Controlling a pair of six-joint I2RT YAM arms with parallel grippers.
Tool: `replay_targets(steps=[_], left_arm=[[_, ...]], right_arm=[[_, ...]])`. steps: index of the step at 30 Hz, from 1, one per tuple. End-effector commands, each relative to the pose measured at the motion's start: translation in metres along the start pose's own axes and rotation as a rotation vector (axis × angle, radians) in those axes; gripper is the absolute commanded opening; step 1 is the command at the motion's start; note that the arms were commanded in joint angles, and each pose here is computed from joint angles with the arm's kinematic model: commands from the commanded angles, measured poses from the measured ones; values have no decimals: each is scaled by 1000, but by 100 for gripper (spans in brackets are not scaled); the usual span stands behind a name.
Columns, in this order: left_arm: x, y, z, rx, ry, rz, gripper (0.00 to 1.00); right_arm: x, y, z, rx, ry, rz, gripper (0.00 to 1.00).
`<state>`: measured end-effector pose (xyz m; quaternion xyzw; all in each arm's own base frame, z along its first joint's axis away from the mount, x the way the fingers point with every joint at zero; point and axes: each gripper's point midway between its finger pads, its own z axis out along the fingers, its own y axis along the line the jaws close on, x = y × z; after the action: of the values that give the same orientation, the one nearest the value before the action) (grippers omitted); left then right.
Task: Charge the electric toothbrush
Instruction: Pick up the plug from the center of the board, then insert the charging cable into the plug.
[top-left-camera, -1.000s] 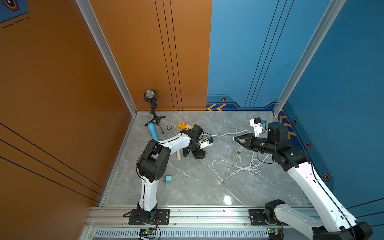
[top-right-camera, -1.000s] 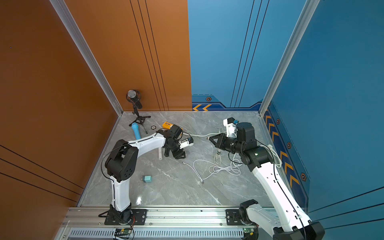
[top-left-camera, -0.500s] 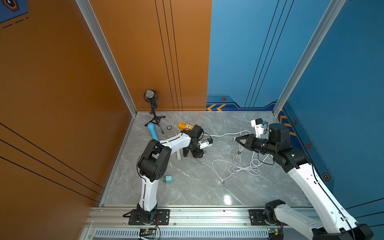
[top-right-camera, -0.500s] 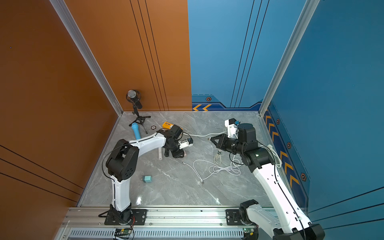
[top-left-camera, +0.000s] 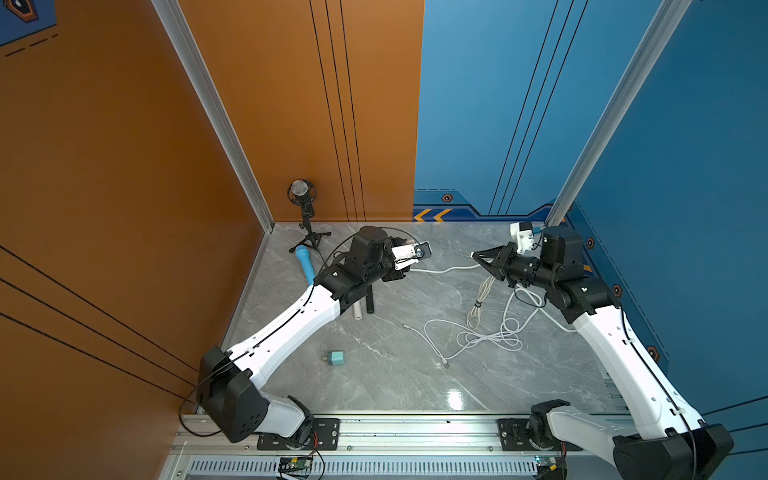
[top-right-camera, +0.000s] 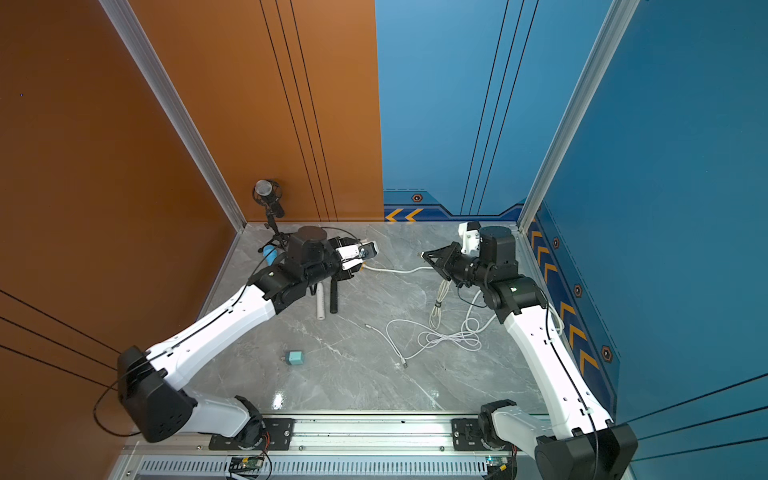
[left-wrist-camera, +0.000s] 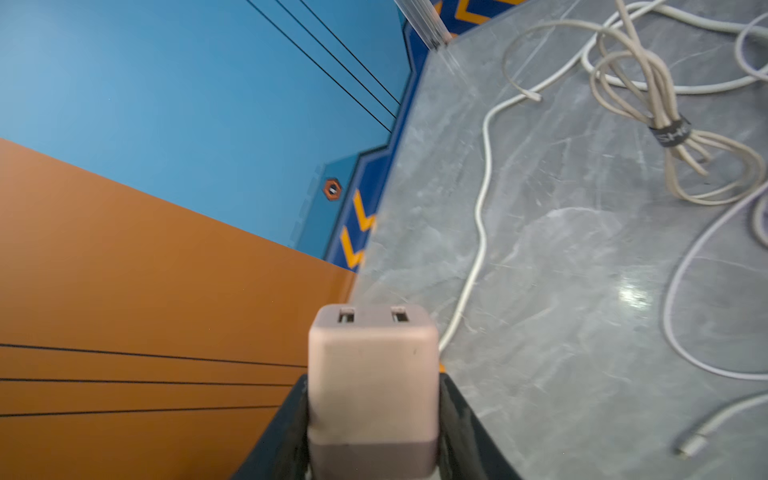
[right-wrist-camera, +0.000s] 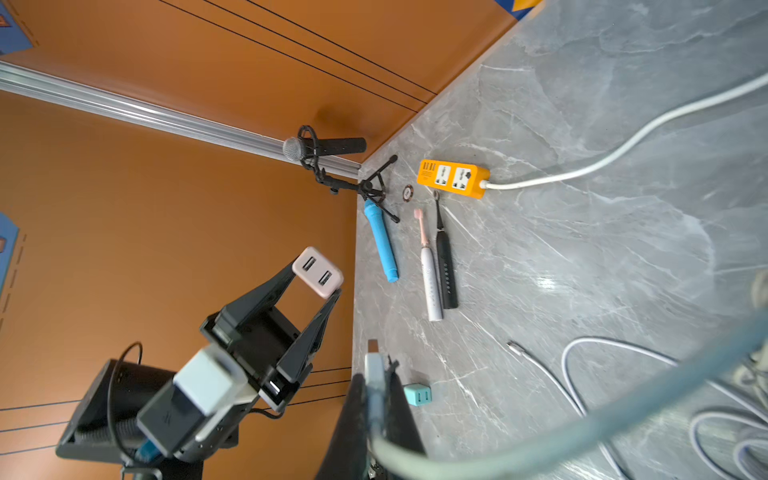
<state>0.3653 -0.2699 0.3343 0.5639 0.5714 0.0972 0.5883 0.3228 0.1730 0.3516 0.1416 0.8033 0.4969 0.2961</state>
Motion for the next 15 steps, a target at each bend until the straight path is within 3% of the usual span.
replay_targets(steps=[1, 7, 15], left_arm=[[-16, 25, -3, -231, -24, 265, 22], [-67, 58, -37, -529, -116, 523, 16], [-89, 78, -58, -634, -175, 471, 9]], right_arm=[[-3, 63, -7, -167, 13, -43, 0], [14, 121, -2, -270, 67, -144, 0], [-4, 141, 8, -283, -35, -98, 0]])
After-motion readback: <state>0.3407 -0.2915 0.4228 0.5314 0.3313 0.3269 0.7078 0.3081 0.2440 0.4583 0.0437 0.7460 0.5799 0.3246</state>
